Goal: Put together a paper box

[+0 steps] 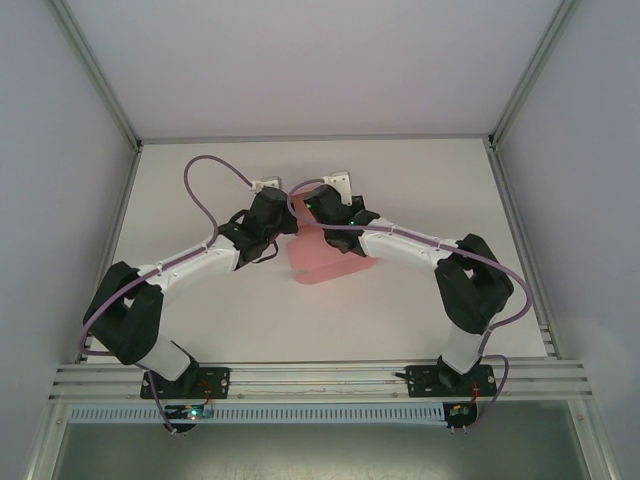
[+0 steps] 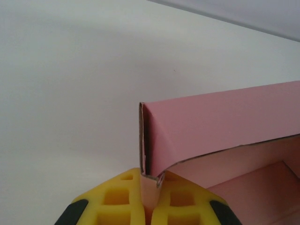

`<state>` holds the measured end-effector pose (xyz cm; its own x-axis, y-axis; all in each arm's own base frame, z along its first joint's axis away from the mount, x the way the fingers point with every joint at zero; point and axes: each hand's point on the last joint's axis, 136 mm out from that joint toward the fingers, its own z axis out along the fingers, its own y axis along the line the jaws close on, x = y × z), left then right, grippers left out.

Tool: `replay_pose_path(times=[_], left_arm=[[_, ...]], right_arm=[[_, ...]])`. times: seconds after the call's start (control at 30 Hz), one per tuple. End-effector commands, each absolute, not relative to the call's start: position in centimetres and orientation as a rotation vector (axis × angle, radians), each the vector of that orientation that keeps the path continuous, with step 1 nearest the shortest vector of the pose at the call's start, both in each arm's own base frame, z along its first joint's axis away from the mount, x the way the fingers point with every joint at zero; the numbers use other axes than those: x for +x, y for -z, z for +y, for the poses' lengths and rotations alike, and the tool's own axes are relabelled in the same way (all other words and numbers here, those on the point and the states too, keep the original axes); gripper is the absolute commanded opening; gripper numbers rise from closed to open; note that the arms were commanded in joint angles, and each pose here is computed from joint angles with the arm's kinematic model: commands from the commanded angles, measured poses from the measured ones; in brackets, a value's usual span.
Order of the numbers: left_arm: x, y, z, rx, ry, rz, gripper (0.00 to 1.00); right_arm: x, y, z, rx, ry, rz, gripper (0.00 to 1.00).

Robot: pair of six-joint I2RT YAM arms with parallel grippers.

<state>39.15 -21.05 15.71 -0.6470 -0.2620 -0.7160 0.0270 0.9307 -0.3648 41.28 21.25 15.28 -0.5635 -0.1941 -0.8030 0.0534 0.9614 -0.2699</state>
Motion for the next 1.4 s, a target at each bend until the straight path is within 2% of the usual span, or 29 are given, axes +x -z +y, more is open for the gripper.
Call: replay_pose_path(times=[0.0,0.17,0.23,0.27,0.33,0.4,0.57,0.77,0.97,1.1,1.2,1.27,1.37], left_arm=[[37.0,-12.1,-14.0,-0.334,0.114,2.359,0.0],[37.7,-12.4,-15.4,-0.31,0.191,2.369,0.0],[38.0,-12.5,-16.4,-0.288,0.253,2.361,0.0],[38.2,-12.6,-16.8,-0.281,0.276,2.355,0.0],[38.5,-12.8,-17.2,-0.267,0.29,2.35,0.0],[38.8,-13.0,-17.4,-0.248,0.292,2.344,0.0],[39.3,-13.7,-17.4,-0.201,0.273,2.31,0.0],[40.0,-15.3,-17.3,-0.136,0.265,2.237,0.0],[40.5,-17.9,-18.3,0.037,0.31,2.123,0.0],[41.0,-20.2,-18.9,0.26,0.32,2.021,0.0],[42.2,-22.0,-17.7,0.397,0.22,1.915,0.0],[42.6,-22.9,-17.8,0.569,0.163,1.865,0.0],[40.2,-22.1,-20.5,1.067,0.201,1.787,0.0]], right_arm=[[41.1,-17.3,9.0,0.133,0.941,1.978,0.02],[42.3,-17.3,11.7,0.061,0.851,1.928,0.01],[43.3,-16.4,14.5,-0.033,0.677,1.97,0.01],[43.7,-15.7,16.5,-0.106,0.525,1.999,0.05],[43.7,-15.1,20.4,-0.231,0.246,2.021,0.2],[43.0,-15.5,23.6,-0.332,0.027,2.002,0.28],[40.8,-17.7,26.2,-0.435,-0.207,1.966,0.51],[37.3,-21.1,26.3,-0.495,-0.394,1.903,0.98],[35.0,-25.0,23.8,-0.423,-0.574,1.809,0.98],[35.0,-26.2,20.1,-0.275,-0.624,1.795,0.98],[35.2,-26.1,16.2,-0.106,-0.622,1.8,0.98],[35.0,-26.1,14.2,-0.028,-0.639,1.793,0.98],[34.3,-25.9,12.3,0.023,-0.652,1.802,0.98]])
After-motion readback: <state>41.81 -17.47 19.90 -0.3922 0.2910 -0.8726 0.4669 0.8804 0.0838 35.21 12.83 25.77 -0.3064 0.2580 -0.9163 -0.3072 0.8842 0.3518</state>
